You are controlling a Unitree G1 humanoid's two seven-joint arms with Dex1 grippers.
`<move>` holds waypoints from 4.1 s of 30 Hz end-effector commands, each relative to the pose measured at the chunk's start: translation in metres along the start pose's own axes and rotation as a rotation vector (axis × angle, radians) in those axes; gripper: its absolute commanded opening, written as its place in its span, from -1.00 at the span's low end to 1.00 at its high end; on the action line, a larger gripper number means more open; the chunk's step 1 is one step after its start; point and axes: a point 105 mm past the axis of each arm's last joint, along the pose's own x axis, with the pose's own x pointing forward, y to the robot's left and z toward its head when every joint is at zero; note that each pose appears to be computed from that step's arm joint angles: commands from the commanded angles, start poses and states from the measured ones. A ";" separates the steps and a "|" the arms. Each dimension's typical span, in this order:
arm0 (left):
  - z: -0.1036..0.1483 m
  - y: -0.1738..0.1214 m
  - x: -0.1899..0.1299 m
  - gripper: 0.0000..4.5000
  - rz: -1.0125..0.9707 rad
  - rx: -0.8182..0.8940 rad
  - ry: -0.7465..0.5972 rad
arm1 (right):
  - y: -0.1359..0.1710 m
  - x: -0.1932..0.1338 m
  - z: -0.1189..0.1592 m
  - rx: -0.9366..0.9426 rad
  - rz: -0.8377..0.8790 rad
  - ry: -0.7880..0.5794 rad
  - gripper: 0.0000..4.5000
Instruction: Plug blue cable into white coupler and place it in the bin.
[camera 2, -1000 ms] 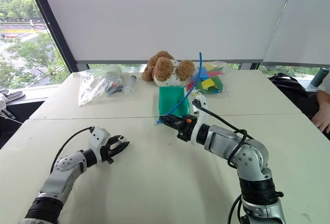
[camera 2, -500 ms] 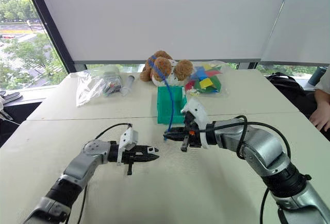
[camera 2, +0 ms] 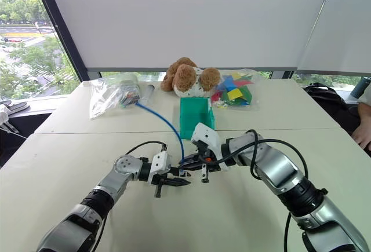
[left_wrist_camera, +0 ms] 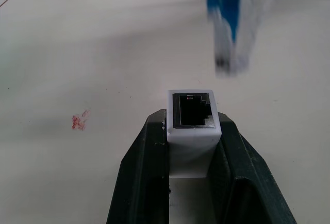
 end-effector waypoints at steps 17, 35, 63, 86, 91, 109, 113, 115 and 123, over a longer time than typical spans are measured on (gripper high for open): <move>-0.009 -0.003 0.000 -0.82 -0.021 -0.021 0.034 | -0.013 -0.003 -0.005 -0.118 -0.010 0.055 -1.00; -0.007 -0.001 0.000 -0.82 -0.014 -0.041 0.025 | -0.005 0.003 -0.011 -0.177 0.063 0.101 -1.00; -0.007 -0.002 -0.005 -0.82 0.015 -0.103 0.010 | 0.031 0.047 -0.106 -0.061 0.358 0.357 -1.00; -0.007 0.002 -0.022 0.52 0.071 -0.112 0.031 | 0.025 0.039 -0.074 -0.002 0.314 0.242 -1.00; -0.006 0.003 -0.036 0.99 0.094 -0.112 0.039 | 0.016 0.036 -0.063 0.010 0.274 0.204 -1.00; 0.009 0.019 -0.109 0.99 0.427 -0.163 0.010 | -0.095 -0.041 0.054 0.059 -0.205 -0.179 -1.00; 0.019 0.020 -0.118 0.99 0.494 -0.198 -0.031 | -0.124 -0.052 0.070 0.114 -0.320 -0.209 -1.00; 0.023 0.019 -0.120 0.99 0.514 -0.219 -0.050 | -0.135 -0.047 0.068 0.150 -0.348 -0.198 -1.00; 0.036 0.016 -0.127 0.99 0.573 -0.285 -0.070 | -0.172 -0.022 0.038 0.363 -0.519 -0.127 -1.00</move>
